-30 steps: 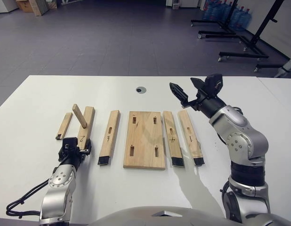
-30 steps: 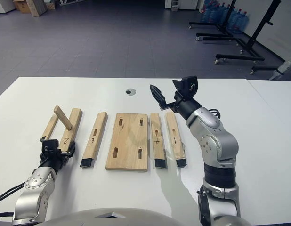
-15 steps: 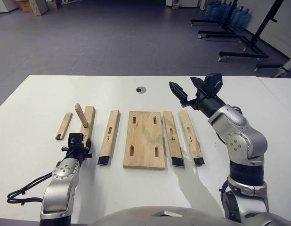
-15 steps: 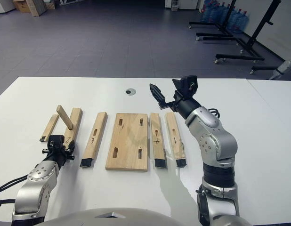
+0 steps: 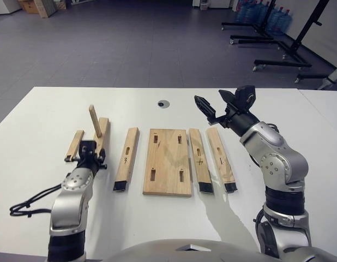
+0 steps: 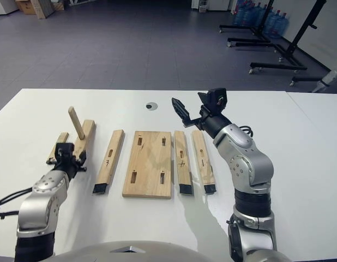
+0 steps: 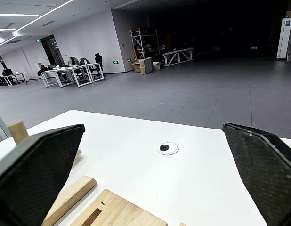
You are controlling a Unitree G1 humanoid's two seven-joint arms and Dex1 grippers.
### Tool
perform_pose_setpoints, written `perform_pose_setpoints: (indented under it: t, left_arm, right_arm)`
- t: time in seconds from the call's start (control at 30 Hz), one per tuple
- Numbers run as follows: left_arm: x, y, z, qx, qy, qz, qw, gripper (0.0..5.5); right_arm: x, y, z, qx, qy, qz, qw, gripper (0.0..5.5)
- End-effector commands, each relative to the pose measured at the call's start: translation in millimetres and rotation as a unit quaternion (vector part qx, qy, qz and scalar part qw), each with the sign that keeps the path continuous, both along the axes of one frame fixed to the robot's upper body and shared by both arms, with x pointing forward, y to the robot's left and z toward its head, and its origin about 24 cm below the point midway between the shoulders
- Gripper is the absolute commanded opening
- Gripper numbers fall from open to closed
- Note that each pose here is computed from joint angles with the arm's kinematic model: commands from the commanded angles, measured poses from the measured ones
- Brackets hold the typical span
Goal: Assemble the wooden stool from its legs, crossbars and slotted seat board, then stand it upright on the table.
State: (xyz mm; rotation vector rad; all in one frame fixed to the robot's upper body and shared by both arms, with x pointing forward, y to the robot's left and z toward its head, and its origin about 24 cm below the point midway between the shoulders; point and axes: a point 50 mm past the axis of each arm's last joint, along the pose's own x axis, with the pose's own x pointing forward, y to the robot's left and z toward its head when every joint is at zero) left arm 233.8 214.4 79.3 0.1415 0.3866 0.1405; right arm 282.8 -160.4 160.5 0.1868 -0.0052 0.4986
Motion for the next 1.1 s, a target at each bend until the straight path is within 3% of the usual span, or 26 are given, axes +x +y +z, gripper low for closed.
perform_pose_setpoints:
  t: [0.03,0.17,0.33,0.47,0.6,0.77,0.9,1.1]
  left_arm:
    - [23,-3,39,-0.043,-0.078,-0.034,0.995,2.02]
    - [37,-13,74,-0.134,-0.148,-0.131,0.971,2.02]
    - [42,-39,109,-0.269,-0.203,-0.293,0.894,2.02]
    - [30,-41,110,-0.342,-0.194,-0.385,0.835,2.02]
    - [16,-39,95,-0.388,-0.166,-0.434,0.796,2.02]
    - [9,-43,89,-0.463,-0.145,-0.469,0.738,2.02]
    - [12,-44,88,-0.512,-0.139,-0.469,0.706,2.02]
    - [1,-68,82,-0.567,-0.096,-0.493,0.652,2.02]
  right_arm:
    - [5,-4,7,-0.007,-0.013,-0.004,1.000,5.40]
    - [11,-14,15,-0.017,-0.018,-0.003,1.000,5.40]
    - [19,-25,41,0.019,-0.028,0.023,0.999,5.40]
    - [22,-32,67,0.115,-0.019,0.086,0.989,5.40]
    - [15,-41,94,0.244,-0.012,0.186,0.952,5.40]
    - [-5,-28,72,0.309,0.032,0.300,0.902,5.40]
    - [-11,-21,50,0.332,0.081,0.323,0.883,5.40]
    - [1,1,40,0.360,0.112,0.350,0.858,5.40]
